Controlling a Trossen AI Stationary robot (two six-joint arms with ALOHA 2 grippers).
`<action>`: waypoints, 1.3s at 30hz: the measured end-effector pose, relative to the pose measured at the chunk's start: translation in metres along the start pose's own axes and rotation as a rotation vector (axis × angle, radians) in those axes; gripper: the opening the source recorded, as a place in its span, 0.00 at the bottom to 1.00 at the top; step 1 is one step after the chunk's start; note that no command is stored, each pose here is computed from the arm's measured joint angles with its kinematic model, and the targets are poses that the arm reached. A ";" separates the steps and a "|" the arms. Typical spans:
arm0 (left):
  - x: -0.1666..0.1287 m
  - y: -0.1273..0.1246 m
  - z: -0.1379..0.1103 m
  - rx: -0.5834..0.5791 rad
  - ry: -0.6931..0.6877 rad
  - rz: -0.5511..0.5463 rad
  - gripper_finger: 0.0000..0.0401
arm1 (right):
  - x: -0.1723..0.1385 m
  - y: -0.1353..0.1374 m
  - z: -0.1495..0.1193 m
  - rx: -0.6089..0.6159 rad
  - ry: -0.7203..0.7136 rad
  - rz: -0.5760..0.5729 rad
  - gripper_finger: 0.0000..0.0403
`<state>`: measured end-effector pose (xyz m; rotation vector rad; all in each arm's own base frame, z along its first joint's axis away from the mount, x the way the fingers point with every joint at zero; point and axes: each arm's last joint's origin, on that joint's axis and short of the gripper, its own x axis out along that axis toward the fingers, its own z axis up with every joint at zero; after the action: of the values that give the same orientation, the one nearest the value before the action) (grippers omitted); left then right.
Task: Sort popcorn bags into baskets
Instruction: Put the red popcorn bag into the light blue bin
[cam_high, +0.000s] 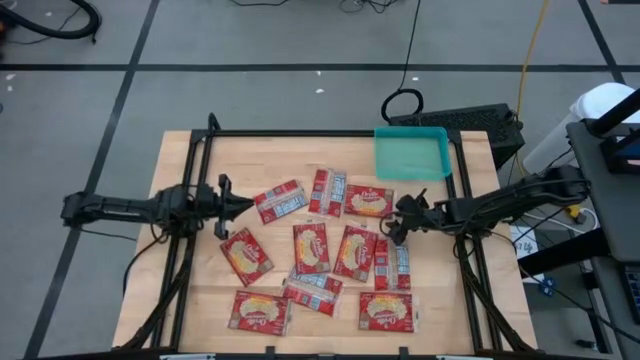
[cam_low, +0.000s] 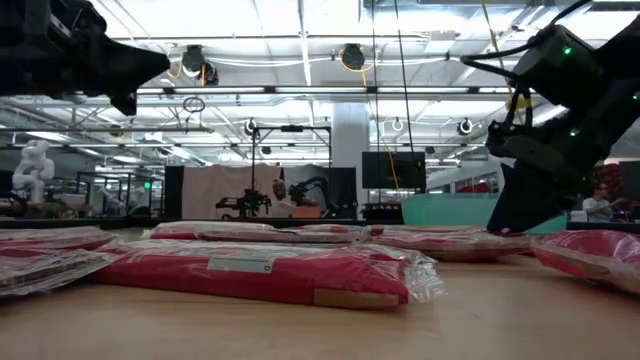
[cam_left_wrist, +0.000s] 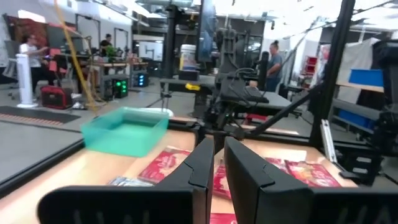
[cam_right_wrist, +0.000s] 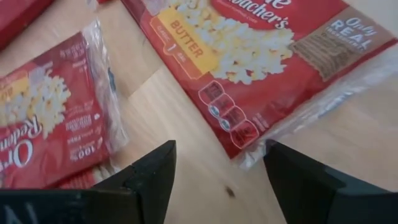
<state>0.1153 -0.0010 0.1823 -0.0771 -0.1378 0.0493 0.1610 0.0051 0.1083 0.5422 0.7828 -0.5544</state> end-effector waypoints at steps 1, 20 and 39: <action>0.002 -0.001 0.000 0.005 -0.001 -0.005 0.10 | 0.002 0.000 0.000 0.005 -0.001 -0.004 0.59; 0.019 -0.009 -0.010 0.036 0.032 -0.010 0.10 | 0.001 -0.020 0.016 0.392 0.054 0.009 0.59; 0.020 -0.009 -0.011 0.066 0.043 -0.003 0.10 | 0.018 -0.011 0.030 0.203 -0.114 0.083 0.03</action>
<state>0.1366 -0.0095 0.1747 -0.0122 -0.0934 0.0494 0.1798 -0.0266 0.1096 0.7203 0.5963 -0.5865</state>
